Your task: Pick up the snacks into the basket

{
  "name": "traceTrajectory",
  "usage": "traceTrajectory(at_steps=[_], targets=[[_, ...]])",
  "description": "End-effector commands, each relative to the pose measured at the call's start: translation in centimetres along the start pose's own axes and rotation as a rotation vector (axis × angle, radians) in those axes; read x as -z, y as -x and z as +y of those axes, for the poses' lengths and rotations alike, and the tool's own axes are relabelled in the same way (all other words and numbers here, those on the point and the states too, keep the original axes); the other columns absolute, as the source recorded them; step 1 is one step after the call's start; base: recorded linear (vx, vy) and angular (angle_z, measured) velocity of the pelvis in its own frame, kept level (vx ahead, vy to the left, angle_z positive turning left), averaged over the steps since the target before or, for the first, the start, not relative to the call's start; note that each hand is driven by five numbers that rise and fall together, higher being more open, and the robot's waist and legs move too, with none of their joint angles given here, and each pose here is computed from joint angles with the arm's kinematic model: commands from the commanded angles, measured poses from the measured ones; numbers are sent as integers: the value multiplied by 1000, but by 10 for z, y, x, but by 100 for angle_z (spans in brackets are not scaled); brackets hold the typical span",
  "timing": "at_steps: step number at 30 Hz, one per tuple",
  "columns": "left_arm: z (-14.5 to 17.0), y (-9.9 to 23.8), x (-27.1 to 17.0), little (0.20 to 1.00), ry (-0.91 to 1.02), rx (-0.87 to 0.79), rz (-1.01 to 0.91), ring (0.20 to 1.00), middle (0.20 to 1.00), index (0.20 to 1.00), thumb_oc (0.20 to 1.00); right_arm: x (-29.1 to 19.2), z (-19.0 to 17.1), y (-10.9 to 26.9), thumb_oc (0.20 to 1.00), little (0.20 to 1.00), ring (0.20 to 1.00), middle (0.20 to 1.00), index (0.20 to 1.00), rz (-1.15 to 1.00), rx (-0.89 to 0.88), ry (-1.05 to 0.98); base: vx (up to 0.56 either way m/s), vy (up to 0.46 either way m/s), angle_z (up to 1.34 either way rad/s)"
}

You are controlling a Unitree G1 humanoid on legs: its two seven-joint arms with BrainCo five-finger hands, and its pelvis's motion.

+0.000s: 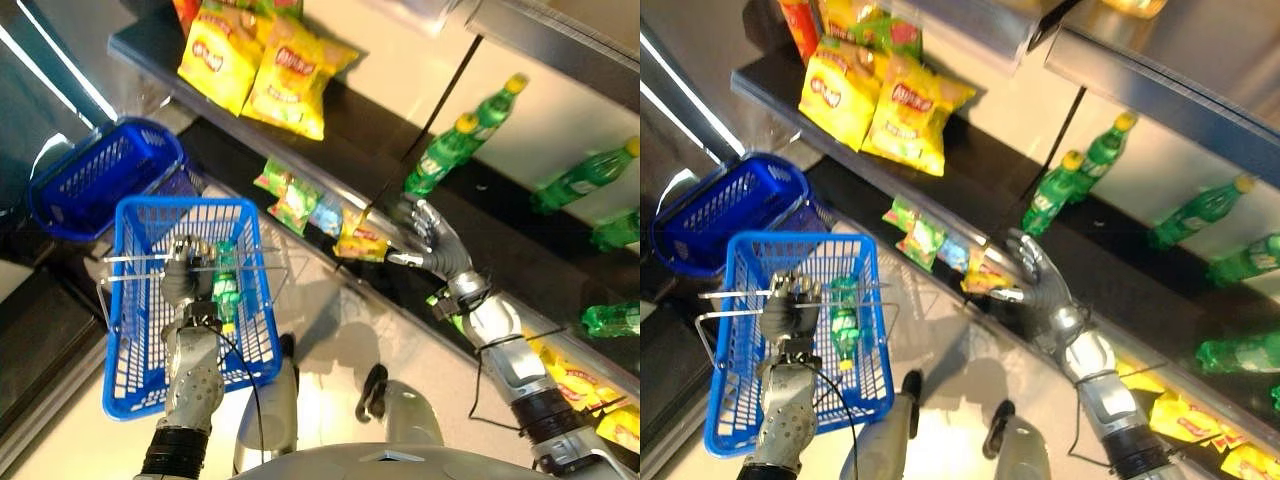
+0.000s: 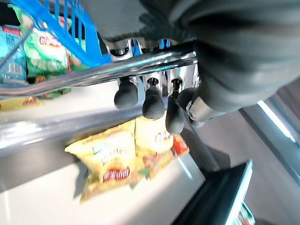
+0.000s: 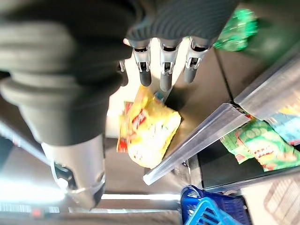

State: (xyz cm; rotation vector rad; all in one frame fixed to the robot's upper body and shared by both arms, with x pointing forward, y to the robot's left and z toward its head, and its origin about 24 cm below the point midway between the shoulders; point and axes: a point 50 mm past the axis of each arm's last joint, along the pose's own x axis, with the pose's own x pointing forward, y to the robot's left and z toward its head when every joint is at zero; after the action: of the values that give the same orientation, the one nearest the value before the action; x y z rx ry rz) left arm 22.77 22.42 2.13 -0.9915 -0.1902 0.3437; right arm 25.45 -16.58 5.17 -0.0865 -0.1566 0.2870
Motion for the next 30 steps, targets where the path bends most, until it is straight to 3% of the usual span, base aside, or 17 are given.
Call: traceTrajectory(at_steps=[1,9,21,30], targets=[[-27,-3,-20,200,-96,197,-136,200,200,200,200,0,-2,-1,1000,1000,1000,1000,1000,-17,-36,-63,90,127,-39],[13,0,-10,200,-158,11,-110,200,200,200,200,24,17,12,1000,1000,1000,1000,1000,88,-97,-103,43,120,-51],[15,2,1,200,-133,-18,-89,200,200,200,200,36,24,27,1000,1000,1000,1000,1000,150,-117,-90,49,-46,25],[10,-3,9,200,-132,-45,-79,200,200,200,200,29,24,23,1000,1000,1000,1000,1000,119,-96,-32,88,180,0]])
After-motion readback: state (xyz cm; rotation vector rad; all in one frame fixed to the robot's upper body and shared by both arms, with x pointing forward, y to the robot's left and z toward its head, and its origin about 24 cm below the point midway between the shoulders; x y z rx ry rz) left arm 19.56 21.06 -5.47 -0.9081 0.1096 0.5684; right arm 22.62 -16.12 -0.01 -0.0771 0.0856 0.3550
